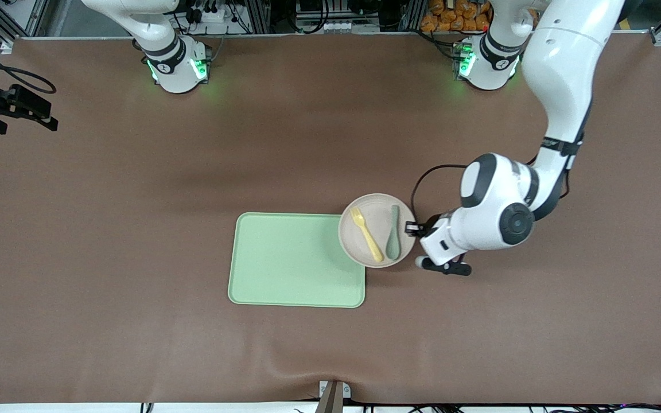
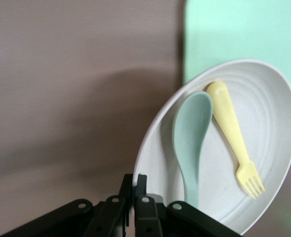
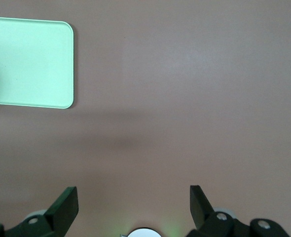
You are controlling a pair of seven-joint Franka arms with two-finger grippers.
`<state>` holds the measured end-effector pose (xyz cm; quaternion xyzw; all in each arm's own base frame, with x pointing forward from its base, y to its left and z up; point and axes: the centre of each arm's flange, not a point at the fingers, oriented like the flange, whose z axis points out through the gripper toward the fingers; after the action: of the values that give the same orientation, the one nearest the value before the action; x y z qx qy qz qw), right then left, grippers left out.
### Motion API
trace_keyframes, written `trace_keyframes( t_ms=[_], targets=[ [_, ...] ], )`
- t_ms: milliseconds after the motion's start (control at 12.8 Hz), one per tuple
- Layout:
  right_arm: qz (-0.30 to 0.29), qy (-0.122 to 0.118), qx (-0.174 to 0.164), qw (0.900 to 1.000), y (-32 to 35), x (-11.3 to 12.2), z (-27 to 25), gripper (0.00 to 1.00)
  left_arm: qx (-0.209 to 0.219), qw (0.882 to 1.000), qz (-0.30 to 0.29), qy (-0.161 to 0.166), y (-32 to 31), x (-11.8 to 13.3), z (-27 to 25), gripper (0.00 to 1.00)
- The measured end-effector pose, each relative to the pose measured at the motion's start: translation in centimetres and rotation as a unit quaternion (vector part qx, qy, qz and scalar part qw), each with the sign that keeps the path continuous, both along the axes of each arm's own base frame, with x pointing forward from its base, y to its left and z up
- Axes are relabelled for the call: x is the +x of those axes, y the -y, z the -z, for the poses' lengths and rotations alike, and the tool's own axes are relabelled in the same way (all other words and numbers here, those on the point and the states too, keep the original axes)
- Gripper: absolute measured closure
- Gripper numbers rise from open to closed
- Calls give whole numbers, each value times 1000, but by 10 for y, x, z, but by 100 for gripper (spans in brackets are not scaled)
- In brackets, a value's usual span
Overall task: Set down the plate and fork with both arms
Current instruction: 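Carry the plate with the left gripper onto the green tray, then lower the plate onto the tray and open the left gripper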
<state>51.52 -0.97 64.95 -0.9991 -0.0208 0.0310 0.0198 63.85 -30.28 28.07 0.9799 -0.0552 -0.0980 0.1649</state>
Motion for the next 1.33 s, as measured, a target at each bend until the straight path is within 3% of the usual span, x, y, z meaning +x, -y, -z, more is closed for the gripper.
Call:
trace_keyframes(
  t_ms=[157,1019,1332],
  targets=[
    [0,0,0,1000,0,0,0,0,-2,1000,-13,-1,34,2,9,95],
    [0,0,0,1000,0,0,0,0,-37,995,-48,78,118,-5,60,95],
    [2,0,0,1000,3,0,0,0,-47,994,-37,95,153,-22,78,95]
  ],
)
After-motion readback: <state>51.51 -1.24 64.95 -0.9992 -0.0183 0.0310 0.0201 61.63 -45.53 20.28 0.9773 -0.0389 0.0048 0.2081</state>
